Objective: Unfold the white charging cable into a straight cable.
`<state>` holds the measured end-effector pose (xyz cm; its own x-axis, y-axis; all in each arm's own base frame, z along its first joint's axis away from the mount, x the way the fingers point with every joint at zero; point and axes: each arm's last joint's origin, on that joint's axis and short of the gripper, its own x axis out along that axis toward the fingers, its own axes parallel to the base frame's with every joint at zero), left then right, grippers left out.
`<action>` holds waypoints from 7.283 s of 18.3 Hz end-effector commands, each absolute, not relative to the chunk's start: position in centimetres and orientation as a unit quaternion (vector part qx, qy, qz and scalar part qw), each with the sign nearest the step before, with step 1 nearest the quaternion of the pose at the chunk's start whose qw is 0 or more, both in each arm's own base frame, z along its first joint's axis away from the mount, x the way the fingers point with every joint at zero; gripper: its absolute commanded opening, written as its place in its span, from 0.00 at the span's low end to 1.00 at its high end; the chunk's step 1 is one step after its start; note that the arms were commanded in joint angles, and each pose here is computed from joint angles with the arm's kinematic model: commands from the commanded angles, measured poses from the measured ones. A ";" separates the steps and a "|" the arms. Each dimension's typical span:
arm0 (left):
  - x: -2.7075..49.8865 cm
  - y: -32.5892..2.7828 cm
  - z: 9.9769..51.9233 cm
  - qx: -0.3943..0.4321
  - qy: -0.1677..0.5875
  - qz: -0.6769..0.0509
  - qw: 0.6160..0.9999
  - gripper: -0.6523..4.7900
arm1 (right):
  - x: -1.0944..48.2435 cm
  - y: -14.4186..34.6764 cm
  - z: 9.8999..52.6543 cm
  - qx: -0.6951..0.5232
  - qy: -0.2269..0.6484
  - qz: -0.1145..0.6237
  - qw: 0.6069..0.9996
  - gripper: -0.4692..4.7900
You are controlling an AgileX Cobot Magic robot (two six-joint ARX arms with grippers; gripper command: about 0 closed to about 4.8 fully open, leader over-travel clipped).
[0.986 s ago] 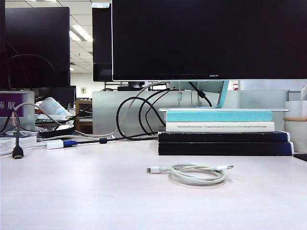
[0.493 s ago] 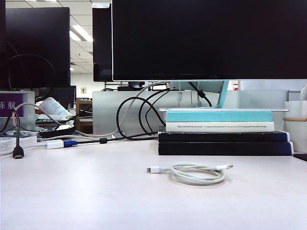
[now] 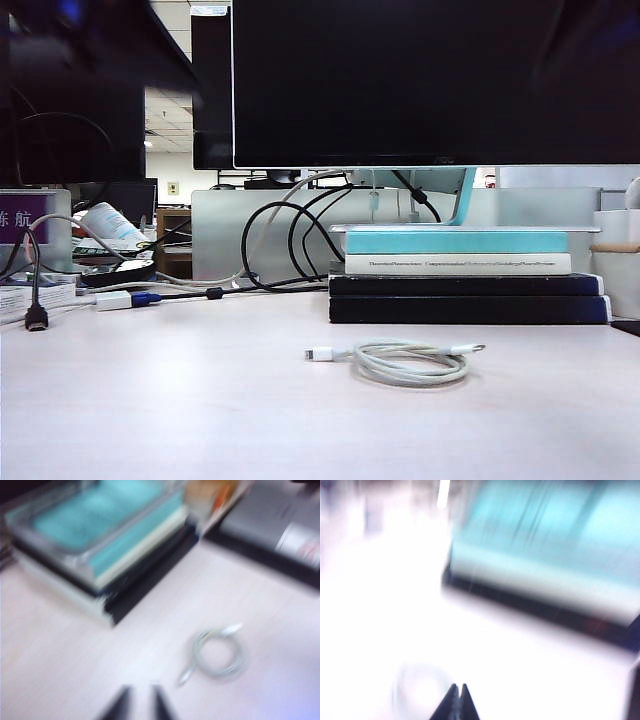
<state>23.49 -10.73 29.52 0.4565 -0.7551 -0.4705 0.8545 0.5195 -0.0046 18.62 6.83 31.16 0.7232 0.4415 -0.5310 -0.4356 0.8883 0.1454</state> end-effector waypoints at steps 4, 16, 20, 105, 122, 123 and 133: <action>23.5 -13.8 27.0 0.276 0.244 -0.455 0.811 0.50 | 20.8 7.8 28.1 -0.010 0.388 0.288 0.875 0.08; 27.1 -16.6 24.2 0.263 0.304 -0.494 0.771 0.52 | 21.7 8.6 26.0 0.012 0.448 0.339 0.827 0.22; 28.1 -18.1 22.5 0.245 0.324 -0.529 0.745 0.52 | 22.6 9.0 24.1 -0.011 0.485 0.346 0.803 0.29; 20.1 -20.2 35.8 0.229 0.127 -0.442 0.858 0.11 | 18.8 8.5 35.1 0.060 0.265 0.661 0.700 0.52; 19.7 -22.3 36.1 0.223 0.075 -0.452 0.861 0.11 | 19.0 8.5 34.9 0.032 0.282 0.622 0.730 0.33; 19.6 -22.4 36.2 0.222 0.072 -0.455 0.860 0.11 | 19.0 8.5 34.9 0.032 0.282 0.621 0.730 0.33; 18.5 -23.5 36.7 0.200 0.043 -0.485 0.851 0.11 | 19.4 8.6 35.1 0.020 0.260 0.621 0.739 0.23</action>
<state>18.62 -23.47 36.20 0.5279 -0.7927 -0.3049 0.8427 0.4441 0.3045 19.35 8.61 34.88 0.0873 0.9264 -0.3664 -0.9007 0.2306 0.3683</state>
